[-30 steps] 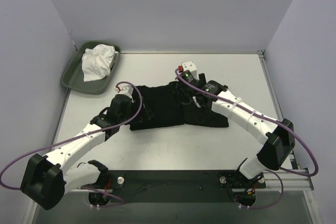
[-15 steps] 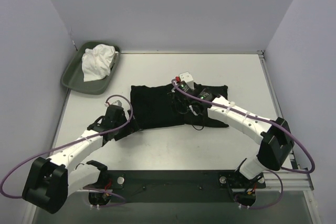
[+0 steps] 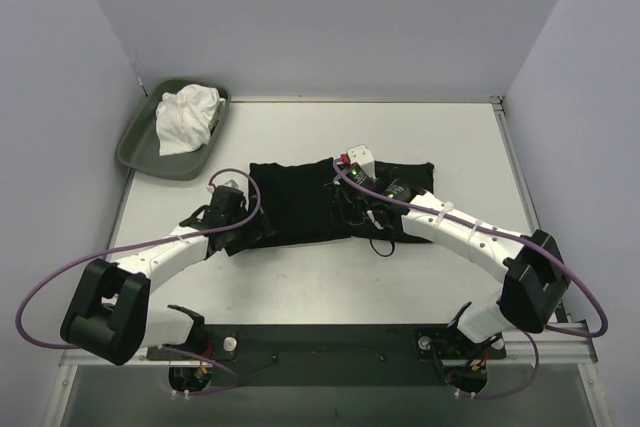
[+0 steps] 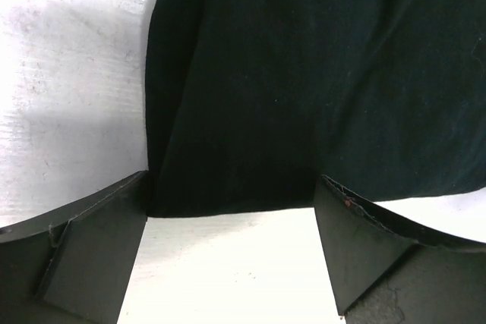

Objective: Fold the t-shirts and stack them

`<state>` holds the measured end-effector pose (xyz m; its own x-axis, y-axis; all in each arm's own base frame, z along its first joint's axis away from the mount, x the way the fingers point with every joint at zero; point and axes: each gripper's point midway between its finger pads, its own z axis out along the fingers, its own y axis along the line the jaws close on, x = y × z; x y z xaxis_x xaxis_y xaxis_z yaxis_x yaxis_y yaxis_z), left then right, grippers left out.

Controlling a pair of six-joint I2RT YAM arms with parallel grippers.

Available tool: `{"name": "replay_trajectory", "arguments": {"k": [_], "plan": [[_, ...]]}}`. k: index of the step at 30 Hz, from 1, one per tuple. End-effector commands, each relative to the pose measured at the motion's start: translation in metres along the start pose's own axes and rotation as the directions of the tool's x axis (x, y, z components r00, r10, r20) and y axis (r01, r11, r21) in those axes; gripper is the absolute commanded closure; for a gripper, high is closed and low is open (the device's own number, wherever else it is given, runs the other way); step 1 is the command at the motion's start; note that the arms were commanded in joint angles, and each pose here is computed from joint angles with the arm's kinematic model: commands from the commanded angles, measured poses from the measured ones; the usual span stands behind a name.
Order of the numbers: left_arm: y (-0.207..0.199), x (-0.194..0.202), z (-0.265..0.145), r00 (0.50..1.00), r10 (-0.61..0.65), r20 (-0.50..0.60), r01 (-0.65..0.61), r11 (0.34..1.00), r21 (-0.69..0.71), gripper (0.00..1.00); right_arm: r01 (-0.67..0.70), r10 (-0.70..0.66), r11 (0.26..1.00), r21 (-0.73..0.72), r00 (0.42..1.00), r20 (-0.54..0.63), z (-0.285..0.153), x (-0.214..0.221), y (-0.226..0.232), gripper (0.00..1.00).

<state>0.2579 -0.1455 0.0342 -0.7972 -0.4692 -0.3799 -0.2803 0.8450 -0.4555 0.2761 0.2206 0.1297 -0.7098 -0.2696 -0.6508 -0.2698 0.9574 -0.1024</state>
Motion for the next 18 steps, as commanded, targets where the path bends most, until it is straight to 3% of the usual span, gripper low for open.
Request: {"name": "replay_trajectory", "arguments": {"k": [1,13,18], "plan": [[0.008,-0.003,0.004,1.0,-0.005,-0.009,0.005,0.999,-0.046,0.02,-0.008,0.008,1.0,-0.004,1.0,0.028,-0.004,-0.003,0.001,0.0],[0.054,0.013,0.031,0.993,-0.056,-0.106,0.033,0.977,-0.212,0.03,-0.049,0.051,0.997,-0.064,0.998,0.04,-0.005,-0.003,0.011,0.0],[0.057,0.02,0.033,0.99,-0.068,-0.124,0.041,0.978,-0.204,0.21,-0.048,0.051,0.997,-0.063,0.997,0.05,-0.007,-0.004,0.009,0.0]]}}
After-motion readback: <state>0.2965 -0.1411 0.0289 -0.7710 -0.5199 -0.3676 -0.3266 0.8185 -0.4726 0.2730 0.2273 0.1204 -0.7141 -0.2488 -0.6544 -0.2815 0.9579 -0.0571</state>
